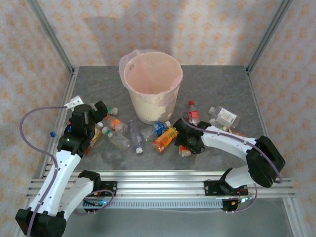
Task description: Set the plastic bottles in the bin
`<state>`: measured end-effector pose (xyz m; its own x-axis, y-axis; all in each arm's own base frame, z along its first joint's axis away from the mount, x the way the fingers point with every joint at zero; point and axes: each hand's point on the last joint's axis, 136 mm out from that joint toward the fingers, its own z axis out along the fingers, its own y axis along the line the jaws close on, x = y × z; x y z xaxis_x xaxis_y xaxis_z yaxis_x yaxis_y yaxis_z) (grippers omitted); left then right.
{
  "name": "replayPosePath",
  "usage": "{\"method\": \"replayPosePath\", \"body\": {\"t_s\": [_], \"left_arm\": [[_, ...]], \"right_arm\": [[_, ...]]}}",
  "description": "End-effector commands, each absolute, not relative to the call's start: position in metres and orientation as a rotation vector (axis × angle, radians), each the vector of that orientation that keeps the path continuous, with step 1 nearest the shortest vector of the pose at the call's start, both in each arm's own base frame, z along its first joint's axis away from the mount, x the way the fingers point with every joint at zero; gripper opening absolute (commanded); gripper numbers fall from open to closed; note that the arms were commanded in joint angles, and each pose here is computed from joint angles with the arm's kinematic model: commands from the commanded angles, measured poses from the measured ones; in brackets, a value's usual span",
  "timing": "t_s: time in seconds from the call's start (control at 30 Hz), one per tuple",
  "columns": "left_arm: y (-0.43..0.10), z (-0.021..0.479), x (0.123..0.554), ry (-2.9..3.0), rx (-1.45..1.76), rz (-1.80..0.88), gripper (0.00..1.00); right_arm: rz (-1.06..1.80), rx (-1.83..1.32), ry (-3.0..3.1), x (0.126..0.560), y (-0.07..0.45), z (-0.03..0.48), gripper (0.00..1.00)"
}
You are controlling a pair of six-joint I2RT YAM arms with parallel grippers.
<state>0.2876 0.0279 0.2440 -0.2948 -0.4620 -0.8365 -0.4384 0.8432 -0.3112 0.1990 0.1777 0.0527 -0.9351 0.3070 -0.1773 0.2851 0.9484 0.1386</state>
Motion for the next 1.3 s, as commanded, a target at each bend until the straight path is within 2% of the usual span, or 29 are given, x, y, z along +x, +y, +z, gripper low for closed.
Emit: {"method": "replayPosePath", "body": {"t_s": [0.0,0.33,0.67,0.83,1.0,1.27], "left_arm": [[0.034,0.238,0.281,1.933,-0.689,0.015,1.0],[0.034,0.239,0.28,1.93,-0.687,0.018,1.0],[0.034,0.239,0.281,1.927,-0.693,0.019,1.0],[0.035,0.239,0.281,1.924,-0.697,0.019,1.0],[0.036,0.24,0.28,1.917,-0.706,0.019,1.0],[0.036,0.241,0.279,1.907,-0.717,0.011,1.0]], "right_arm": [[0.162,0.44,2.912,0.201,0.183,0.042,0.78],[0.094,0.388,2.941,0.205,0.184,0.028,0.76],[0.065,0.345,2.934,0.204,0.178,0.043,0.53],[0.109,0.313,2.872,0.21,0.178,0.076,0.49],[0.172,0.275,2.754,0.219,0.173,0.132,0.47],[0.099,0.248,2.543,0.242,0.152,0.223,0.44]]}}
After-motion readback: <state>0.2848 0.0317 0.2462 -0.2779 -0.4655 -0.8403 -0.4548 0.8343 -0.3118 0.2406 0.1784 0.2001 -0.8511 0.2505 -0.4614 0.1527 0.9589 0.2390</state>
